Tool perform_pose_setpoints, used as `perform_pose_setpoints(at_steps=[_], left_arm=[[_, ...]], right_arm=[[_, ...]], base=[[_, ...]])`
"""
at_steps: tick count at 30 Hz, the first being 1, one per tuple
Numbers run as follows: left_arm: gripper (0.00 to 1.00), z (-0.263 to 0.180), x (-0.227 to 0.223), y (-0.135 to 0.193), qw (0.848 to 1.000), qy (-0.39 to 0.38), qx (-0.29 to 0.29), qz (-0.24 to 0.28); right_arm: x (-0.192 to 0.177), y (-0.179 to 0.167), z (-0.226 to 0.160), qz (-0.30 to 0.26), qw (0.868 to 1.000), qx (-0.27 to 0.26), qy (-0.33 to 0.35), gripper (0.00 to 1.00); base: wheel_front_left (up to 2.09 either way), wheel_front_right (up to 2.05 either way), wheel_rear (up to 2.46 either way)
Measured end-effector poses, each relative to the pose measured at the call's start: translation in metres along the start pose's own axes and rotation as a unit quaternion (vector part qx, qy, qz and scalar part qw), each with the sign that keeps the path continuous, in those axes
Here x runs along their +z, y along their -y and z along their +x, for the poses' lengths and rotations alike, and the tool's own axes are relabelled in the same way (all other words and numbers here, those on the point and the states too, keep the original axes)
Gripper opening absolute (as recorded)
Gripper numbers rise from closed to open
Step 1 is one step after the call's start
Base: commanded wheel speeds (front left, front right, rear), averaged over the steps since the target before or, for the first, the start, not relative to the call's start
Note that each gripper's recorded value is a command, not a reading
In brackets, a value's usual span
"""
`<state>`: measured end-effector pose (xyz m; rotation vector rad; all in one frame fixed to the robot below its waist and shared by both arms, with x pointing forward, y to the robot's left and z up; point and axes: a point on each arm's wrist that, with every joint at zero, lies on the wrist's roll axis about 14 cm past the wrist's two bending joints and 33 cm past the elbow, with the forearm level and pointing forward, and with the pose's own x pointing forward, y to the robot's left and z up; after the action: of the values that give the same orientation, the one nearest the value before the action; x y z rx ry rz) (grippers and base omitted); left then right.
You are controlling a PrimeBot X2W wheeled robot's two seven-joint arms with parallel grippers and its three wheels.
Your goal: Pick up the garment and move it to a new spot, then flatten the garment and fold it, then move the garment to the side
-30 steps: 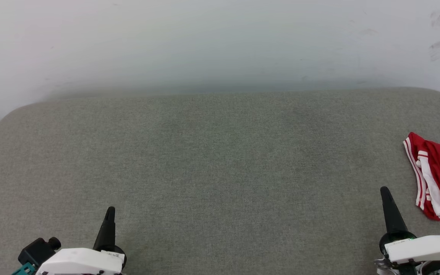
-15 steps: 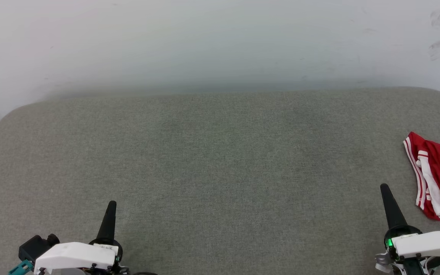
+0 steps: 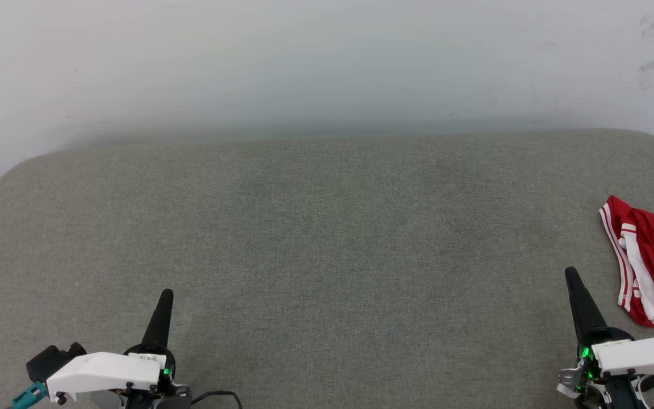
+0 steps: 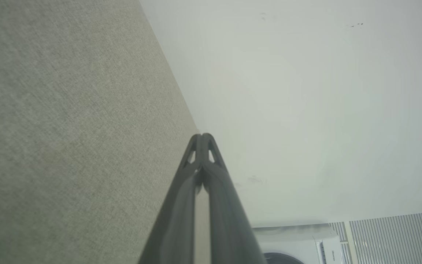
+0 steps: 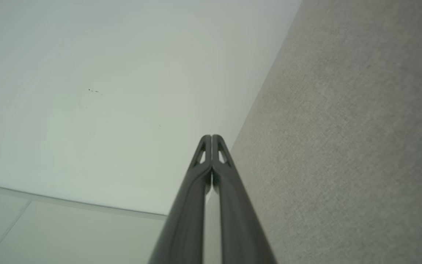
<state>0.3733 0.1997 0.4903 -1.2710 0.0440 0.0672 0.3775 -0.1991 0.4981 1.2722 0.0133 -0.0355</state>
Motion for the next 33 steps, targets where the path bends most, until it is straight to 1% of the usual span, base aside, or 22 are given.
perform_pose_setpoints(at_steps=[15, 33], left_arm=[[0.0, 0.006, 0.002, 0.006, 0.998, -0.004, -0.012, -0.064], [0.0, 0.012, 0.003, 0.012, 0.991, -0.008, -0.026, -0.13]], right_arm=[[0.001, -0.002, 0.004, 0.063, 0.998, 0.004, -0.003, 0.0], [0.003, -0.006, 0.009, 0.13, 0.991, 0.01, -0.007, 0.0]], base=[[0.0, 0.0, 0.0], [0.0, 0.0, 0.0]])
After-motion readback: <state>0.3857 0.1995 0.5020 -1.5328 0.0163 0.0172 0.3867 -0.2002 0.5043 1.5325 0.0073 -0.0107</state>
